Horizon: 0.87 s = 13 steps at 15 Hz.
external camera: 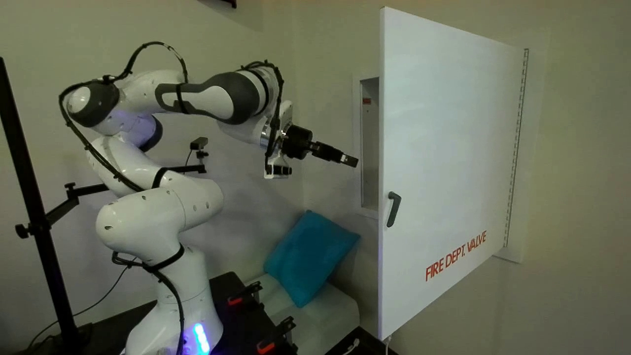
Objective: Open the locker door
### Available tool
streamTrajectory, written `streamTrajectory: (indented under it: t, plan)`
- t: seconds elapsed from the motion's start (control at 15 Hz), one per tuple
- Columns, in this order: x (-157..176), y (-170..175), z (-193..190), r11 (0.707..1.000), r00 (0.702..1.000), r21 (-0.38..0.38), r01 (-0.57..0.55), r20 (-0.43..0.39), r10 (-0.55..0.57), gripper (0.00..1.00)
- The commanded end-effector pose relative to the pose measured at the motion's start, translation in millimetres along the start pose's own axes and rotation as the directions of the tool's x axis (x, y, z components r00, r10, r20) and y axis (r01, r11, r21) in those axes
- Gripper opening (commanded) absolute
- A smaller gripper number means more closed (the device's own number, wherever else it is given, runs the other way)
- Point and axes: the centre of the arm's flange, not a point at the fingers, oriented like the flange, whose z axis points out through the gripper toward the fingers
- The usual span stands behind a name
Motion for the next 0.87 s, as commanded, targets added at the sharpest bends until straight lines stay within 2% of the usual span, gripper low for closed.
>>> streamTrajectory:
  t: [0.0,0.13,0.33,0.6,0.8]
  plan:
    - [18.1,-10.0,-28.9,0.981,0.999,0.190,-0.048,-0.002,0.049,0.00]
    - [22.7,-12.8,-46.8,0.956,0.997,0.286,-0.072,0.015,0.070,0.00]
    - [26.7,-14.9,-62.7,0.897,0.993,0.426,-0.118,0.054,0.105,0.00]
    - [26.3,-23.2,-70.2,0.794,0.983,0.582,-0.176,0.149,0.108,0.00]
    - [22.3,-34.6,-71.2,0.702,0.970,0.678,-0.218,0.233,0.076,0.00]
